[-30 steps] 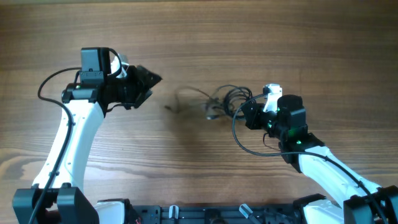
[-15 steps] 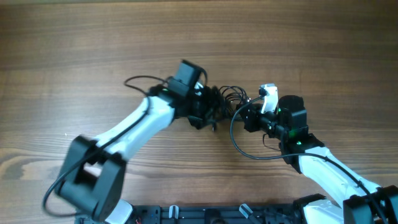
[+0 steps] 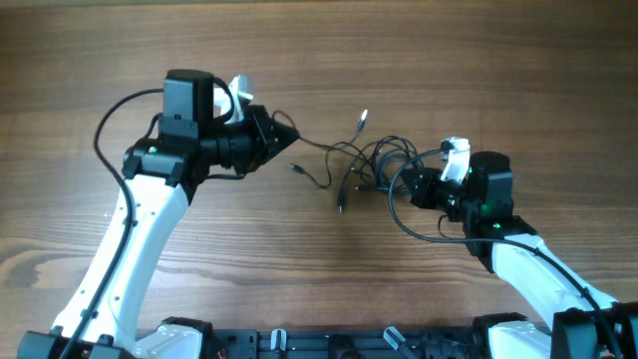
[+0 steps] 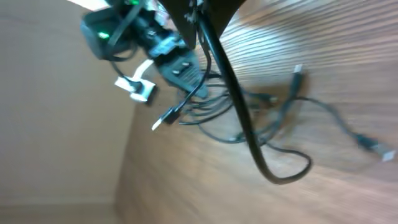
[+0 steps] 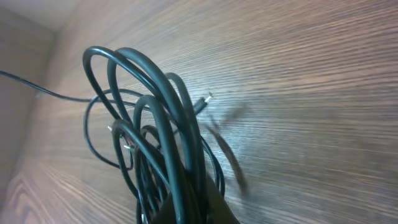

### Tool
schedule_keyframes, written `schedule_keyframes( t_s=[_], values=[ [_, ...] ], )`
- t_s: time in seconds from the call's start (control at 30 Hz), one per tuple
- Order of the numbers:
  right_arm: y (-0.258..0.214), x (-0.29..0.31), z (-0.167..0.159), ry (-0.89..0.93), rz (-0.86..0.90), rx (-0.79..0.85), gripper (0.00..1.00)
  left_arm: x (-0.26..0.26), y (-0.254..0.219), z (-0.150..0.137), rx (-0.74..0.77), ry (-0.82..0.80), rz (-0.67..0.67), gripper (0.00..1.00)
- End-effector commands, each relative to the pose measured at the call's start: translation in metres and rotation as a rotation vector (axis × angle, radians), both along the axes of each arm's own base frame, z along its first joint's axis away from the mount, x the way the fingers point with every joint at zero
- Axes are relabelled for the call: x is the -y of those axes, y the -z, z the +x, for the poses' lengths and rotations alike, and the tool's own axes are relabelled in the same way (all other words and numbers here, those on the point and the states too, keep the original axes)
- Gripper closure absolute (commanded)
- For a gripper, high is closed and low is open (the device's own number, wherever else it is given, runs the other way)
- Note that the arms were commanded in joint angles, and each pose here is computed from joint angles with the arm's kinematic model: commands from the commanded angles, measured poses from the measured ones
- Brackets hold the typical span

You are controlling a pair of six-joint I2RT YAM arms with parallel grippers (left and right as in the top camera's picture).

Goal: Untangle cables

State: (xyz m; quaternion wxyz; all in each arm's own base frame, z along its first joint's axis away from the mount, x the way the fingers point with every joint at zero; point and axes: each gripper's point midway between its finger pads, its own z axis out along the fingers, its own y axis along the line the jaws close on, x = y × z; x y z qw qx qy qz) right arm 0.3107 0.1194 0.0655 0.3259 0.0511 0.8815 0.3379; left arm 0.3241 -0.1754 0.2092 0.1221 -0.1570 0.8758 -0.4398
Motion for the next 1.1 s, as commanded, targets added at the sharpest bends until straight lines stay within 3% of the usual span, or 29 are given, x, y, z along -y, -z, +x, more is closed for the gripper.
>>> schedule_keyframes(
  t_s=[0.0,0.03,0.13,0.17,0.27,0.4,0.53,0.63,0.7,0.77,0.83,0.9,0.97,1.0,1.07],
  values=[
    [-0.022,-0.014,-0.003,-0.091,0.056,0.071,0.96,-0.033,0.030,0.011,-0.006,-0.111,0.213,0.48],
    [-0.053,-0.032,-0.010,-0.208,0.153,0.163,0.96,-0.036,0.034,0.010,-0.018,-0.121,0.236,0.00],
    [-0.078,-0.046,-0.019,-0.196,0.384,0.040,0.95,-0.025,0.029,0.007,0.026,-0.050,0.221,0.00],
    [-0.082,-0.051,-0.025,-0.231,0.427,0.011,0.95,-0.012,0.021,0.004,0.111,0.061,0.197,0.00],
    [-0.100,-0.063,-0.043,-0.431,0.418,0.151,0.95,0.025,-0.004,-0.016,0.337,0.368,0.081,0.00],
    [-0.104,-0.065,-0.049,-0.393,0.538,-0.018,0.96,0.061,-0.018,-0.051,0.607,0.688,0.021,0.00],
    [-0.111,-0.069,-0.060,-0.454,0.582,-0.047,0.95,0.076,0.002,-0.057,0.625,0.741,0.174,0.00],
    [-0.120,-0.071,-0.062,-0.475,0.602,-0.034,0.95,0.098,0.005,-0.067,0.670,0.799,0.208,0.00],
    [-0.120,-0.071,-0.064,-0.490,0.604,-0.035,0.95,0.101,0.017,-0.061,0.643,0.766,0.287,0.00],
    [-0.122,-0.072,-0.069,-0.523,0.613,-0.042,0.95,0.093,0.036,-0.044,0.550,0.650,0.401,0.05],
    [-0.124,-0.073,-0.071,-0.536,0.615,-0.036,0.95,0.091,0.053,-0.037,0.479,0.609,0.434,0.18],
    [-0.128,-0.073,-0.072,-0.560,0.613,-0.007,0.96,0.092,0.068,-0.035,0.440,0.620,0.444,0.43],
    [-0.129,-0.073,-0.072,-0.567,0.605,0.015,0.95,0.090,0.074,-0.033,0.425,0.618,0.450,0.89],
    [-0.129,-0.073,-0.071,-0.575,0.590,0.044,0.94,0.087,0.072,-0.030,0.424,0.601,0.450,0.96],
    [-0.127,-0.072,-0.068,-0.584,0.545,0.118,0.80,0.076,0.057,-0.019,0.425,0.508,0.437,0.96]
  ],
)
